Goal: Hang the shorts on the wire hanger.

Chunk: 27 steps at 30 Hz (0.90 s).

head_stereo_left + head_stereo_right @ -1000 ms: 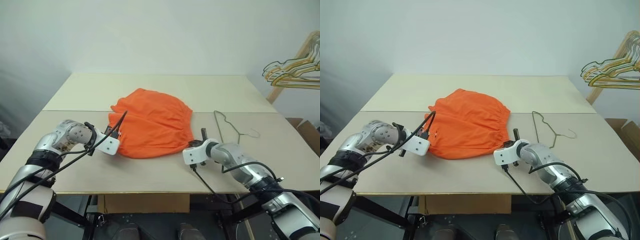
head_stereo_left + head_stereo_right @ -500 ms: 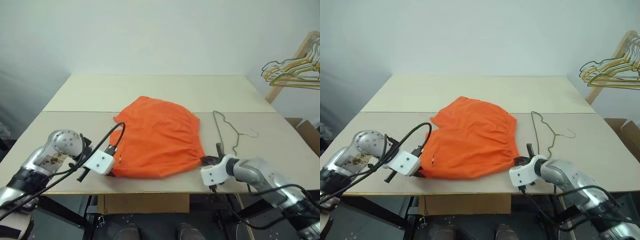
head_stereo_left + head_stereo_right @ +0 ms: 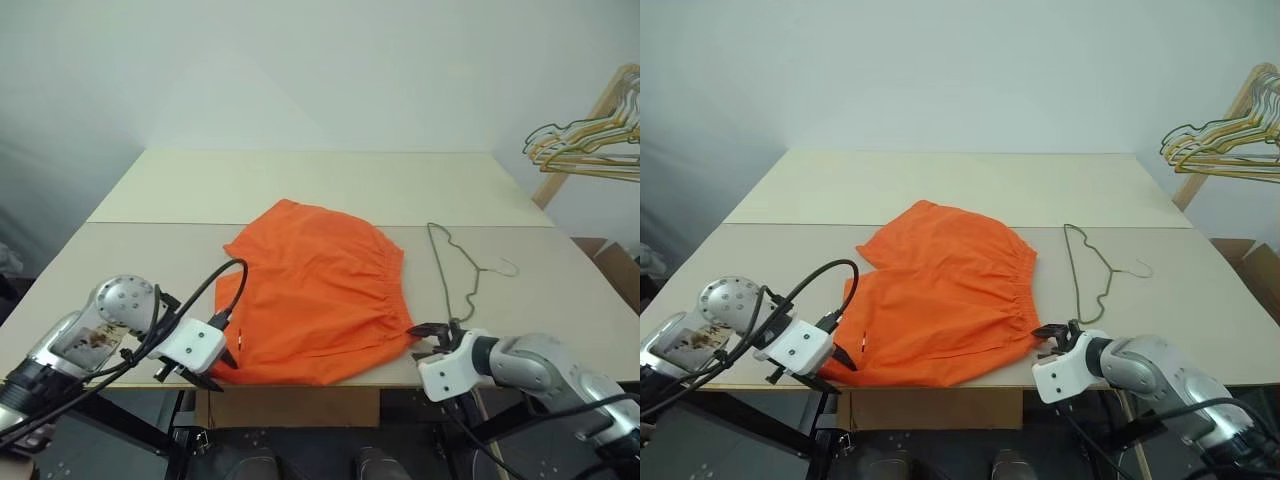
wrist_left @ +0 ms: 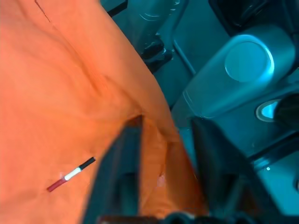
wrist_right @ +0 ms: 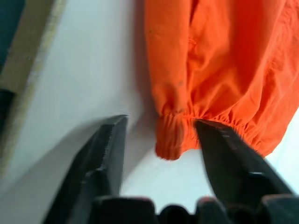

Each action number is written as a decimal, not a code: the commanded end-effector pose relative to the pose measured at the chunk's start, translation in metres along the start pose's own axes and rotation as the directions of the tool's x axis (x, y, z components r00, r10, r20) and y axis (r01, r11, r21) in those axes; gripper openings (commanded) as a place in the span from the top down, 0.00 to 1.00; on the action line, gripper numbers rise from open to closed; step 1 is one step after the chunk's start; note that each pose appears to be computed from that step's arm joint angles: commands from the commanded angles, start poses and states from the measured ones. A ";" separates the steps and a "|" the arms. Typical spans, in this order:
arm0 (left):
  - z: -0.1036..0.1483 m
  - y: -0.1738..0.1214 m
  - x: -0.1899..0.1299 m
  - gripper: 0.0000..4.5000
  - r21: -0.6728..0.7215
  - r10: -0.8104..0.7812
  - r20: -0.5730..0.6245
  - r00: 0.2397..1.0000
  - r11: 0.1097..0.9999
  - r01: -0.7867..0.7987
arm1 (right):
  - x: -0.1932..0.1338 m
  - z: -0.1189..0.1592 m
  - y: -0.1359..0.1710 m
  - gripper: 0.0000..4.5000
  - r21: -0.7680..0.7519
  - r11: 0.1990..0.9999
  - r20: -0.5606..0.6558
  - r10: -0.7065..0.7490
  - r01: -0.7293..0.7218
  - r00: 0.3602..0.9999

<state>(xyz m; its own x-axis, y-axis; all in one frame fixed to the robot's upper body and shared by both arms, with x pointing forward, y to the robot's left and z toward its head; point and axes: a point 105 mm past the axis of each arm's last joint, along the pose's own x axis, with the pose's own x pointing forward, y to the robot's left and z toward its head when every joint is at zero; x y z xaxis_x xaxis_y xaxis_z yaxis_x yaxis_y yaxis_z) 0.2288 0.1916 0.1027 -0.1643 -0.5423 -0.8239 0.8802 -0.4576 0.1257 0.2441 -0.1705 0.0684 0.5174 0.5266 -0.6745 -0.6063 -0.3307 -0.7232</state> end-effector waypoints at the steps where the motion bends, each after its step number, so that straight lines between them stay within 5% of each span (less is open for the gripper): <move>1: 0.015 0.002 -0.023 0.33 0.037 0.032 0.027 0.999 0.999 -0.033 | -0.025 0.000 -0.009 0.09 0.115 0.993 -0.008 -0.024 0.025 1.000; 4: 0.025 0.015 -0.039 0.12 0.009 0.129 0.120 0.984 0.991 -0.131 | -0.046 -0.003 -0.024 0.00 0.454 0.879 -0.031 -0.147 0.145 0.989; 8: 0.033 0.046 -0.062 0.12 -0.099 0.297 0.240 0.924 0.955 -0.281 | -0.071 -0.033 -0.044 0.00 0.710 0.616 -0.186 -0.303 0.341 0.935; 14: 0.060 0.097 -0.068 0.12 -0.256 0.488 0.424 0.763 0.873 -0.416 | -0.067 -0.091 -0.038 0.00 0.856 0.116 -0.475 -0.209 0.505 0.854; 20: 0.088 0.123 -0.056 0.12 -0.366 0.564 0.525 0.637 0.826 -0.429 | -0.042 -0.129 -0.029 0.00 0.765 -0.115 -0.639 -0.020 0.633 0.769; 27: 0.094 0.122 -0.053 0.12 -0.373 0.552 0.545 0.631 0.833 -0.407 | -0.011 -0.137 -0.030 0.00 0.777 -0.155 -0.603 0.100 0.611 0.792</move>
<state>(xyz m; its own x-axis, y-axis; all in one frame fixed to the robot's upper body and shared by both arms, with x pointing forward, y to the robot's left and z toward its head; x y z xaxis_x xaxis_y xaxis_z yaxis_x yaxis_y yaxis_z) 0.3060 0.0996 0.1985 0.1431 -0.9739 -0.1762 0.9763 0.1098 0.1865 0.3343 -0.2775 0.0722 0.7101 -0.0980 -0.6972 -0.0454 0.9818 -0.1843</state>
